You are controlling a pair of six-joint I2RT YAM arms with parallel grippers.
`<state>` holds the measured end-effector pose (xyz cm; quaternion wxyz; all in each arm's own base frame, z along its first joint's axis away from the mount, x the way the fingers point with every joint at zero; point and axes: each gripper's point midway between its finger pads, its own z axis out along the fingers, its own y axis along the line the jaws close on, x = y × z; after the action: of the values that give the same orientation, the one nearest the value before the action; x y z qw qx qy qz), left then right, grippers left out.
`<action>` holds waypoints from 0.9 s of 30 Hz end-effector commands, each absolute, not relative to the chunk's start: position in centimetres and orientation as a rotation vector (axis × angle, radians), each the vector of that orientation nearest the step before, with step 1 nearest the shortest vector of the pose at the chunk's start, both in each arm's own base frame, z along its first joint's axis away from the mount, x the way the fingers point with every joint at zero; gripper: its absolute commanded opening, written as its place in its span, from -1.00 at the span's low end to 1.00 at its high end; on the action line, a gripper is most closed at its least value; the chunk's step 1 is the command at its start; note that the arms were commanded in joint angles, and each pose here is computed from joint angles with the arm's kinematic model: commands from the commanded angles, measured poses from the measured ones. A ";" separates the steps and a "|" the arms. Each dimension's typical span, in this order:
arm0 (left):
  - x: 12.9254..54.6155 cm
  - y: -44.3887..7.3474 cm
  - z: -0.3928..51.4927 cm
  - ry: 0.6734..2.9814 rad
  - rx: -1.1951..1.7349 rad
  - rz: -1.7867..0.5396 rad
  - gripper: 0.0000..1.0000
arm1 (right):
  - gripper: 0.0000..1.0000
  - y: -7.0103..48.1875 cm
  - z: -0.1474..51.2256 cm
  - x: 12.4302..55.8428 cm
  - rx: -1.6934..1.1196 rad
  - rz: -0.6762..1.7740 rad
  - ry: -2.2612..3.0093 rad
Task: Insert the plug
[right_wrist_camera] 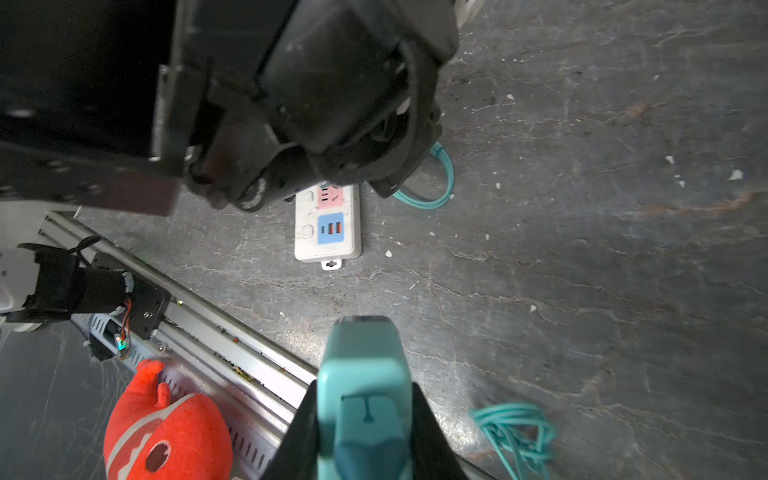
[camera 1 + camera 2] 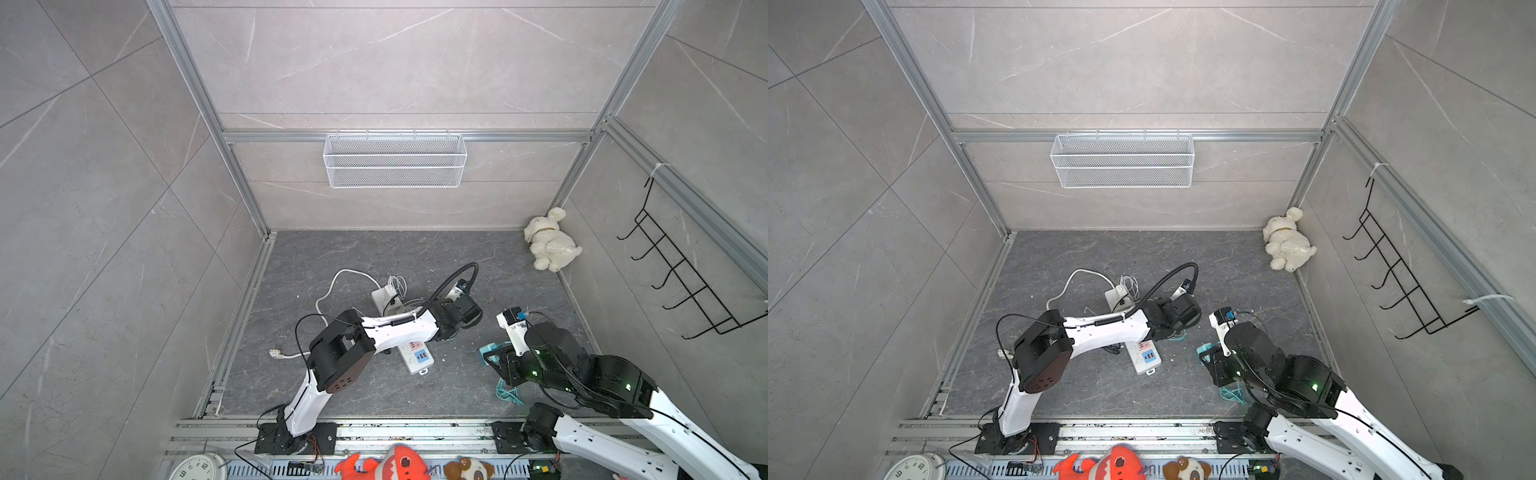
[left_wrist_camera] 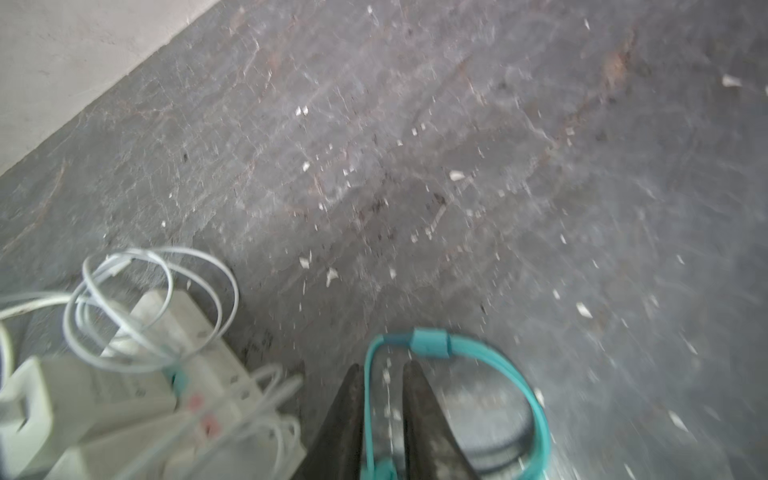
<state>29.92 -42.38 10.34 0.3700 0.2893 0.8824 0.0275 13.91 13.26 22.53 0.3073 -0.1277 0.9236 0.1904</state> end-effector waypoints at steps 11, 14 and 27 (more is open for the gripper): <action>23.7 -35.7 10.3 2.490 0.730 0.346 -0.68 | -0.64 13.1 24.0 15.4 -0.297 0.421 2.424; 24.5 -34.8 10.1 2.464 0.727 0.430 -0.68 | -0.64 13.6 23.8 15.4 -0.313 0.439 2.430; 28.5 -36.2 6.2 2.457 0.769 0.454 -0.68 | -0.62 13.7 23.8 14.9 -0.335 0.477 2.425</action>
<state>27.52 -35.06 6.26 0.2533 0.2759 0.9101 0.1772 14.61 13.15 23.28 0.3098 -0.1193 0.9275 0.1717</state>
